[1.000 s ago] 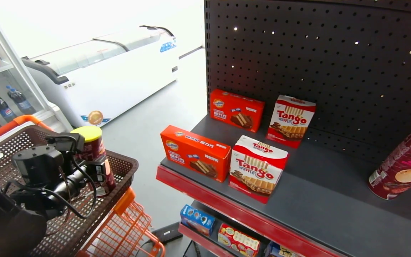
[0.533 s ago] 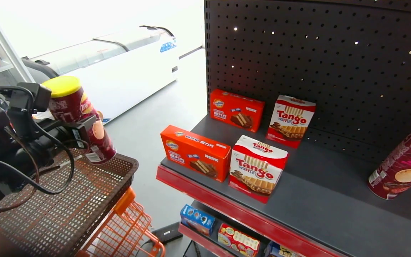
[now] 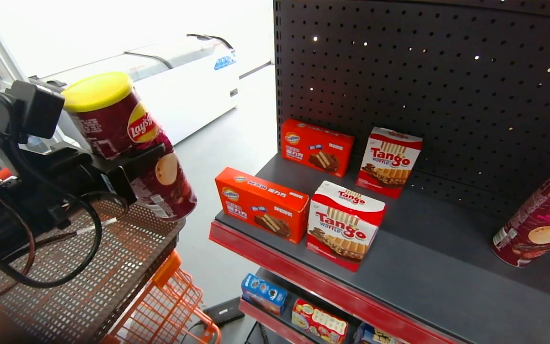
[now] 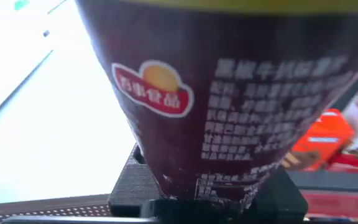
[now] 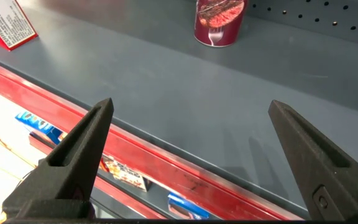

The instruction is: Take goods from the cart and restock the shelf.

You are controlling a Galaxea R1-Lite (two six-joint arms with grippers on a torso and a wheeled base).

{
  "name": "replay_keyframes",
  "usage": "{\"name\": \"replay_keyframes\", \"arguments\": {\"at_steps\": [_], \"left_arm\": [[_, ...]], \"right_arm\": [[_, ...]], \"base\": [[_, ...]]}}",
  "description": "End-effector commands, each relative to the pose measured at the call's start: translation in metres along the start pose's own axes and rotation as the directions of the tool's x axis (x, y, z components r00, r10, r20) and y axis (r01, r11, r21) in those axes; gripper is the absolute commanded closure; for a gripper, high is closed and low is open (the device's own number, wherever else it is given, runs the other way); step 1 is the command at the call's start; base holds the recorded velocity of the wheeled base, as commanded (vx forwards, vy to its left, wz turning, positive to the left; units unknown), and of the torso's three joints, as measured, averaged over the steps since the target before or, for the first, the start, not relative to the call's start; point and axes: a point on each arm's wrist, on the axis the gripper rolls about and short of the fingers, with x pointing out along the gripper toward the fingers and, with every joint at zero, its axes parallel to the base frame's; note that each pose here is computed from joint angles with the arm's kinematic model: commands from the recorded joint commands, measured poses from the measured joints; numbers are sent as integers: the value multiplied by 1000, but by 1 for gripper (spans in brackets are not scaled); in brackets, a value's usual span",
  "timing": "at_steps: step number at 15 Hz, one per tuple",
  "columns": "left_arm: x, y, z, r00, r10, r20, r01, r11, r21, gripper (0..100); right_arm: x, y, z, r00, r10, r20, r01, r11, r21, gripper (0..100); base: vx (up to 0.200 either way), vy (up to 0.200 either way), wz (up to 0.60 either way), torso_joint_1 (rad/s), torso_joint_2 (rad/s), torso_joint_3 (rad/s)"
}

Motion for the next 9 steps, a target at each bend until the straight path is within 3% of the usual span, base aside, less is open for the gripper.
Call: {"name": "replay_keyframes", "arguments": {"at_steps": [1,3,7,9], "left_arm": [[-11,-10,12,998,-49,32,48,999,5,100],[-14,-10,9,990,-136,24,136,991,4,100],[-19,-11,14,984,-175,33,175,985,-1,100],[-29,-24,11,972,-234,-24,233,972,-44,100]], "right_arm": [[0,0,0,1000,0,-1,0,1000,0,0],[0,0,0,1000,0,-1,0,1000,0,0],[0,0,0,1000,0,-1,0,1000,0,0],[0,0,0,1000,0,0,0,1000,0,0]], "base": [[0,0,0,0,0,0],[0,0,0,0,0,0],[0,0,0,0,0,0],[0,0,0,0,0,0]]}}
